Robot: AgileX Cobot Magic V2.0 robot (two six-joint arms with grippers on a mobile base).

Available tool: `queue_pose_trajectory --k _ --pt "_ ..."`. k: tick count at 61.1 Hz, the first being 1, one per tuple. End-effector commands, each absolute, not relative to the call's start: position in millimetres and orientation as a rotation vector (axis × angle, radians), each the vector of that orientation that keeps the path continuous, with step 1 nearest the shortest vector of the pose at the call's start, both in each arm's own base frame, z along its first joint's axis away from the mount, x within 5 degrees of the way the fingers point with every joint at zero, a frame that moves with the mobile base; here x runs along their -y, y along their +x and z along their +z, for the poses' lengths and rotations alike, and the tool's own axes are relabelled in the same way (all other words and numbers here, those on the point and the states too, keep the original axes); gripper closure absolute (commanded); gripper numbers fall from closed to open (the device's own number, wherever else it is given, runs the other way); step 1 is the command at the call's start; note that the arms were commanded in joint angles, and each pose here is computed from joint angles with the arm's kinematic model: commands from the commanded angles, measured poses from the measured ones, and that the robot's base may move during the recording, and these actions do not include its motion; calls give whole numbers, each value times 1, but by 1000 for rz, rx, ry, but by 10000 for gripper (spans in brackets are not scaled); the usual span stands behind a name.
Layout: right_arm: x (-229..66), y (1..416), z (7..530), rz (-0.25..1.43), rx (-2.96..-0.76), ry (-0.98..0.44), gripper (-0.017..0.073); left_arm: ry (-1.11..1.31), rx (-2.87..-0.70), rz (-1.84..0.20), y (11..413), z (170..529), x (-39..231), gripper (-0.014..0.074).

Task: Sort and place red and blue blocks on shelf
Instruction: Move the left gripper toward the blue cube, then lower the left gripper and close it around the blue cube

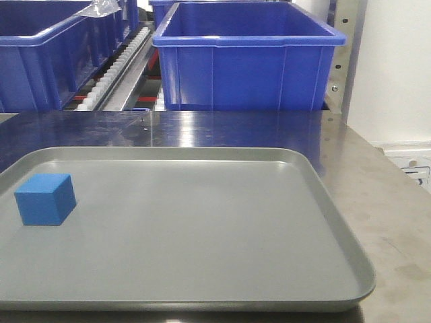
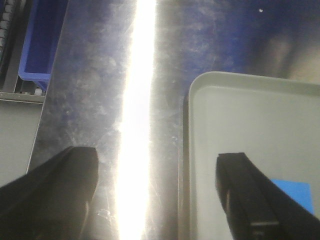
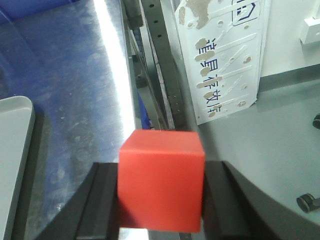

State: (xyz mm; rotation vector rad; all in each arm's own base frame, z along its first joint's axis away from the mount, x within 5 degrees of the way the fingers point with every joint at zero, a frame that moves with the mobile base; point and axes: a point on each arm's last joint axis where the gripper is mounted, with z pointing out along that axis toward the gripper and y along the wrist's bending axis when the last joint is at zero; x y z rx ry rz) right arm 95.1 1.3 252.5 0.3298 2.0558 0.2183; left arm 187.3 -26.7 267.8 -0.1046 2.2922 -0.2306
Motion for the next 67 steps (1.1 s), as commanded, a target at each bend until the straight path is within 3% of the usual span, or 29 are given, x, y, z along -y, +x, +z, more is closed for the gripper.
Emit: queue_pose_trajectory --k 1,37,67 --pt "0 99 268 214 -1951 313 492 -85 -2226 -264 197 291 33 60" --pt "0 99 268 214 -1951 313 492 148 -2413 -407 233 273 109 60" --pt "0 99 268 214 -1951 313 492 147 -2526 -435 238 246 135 60"
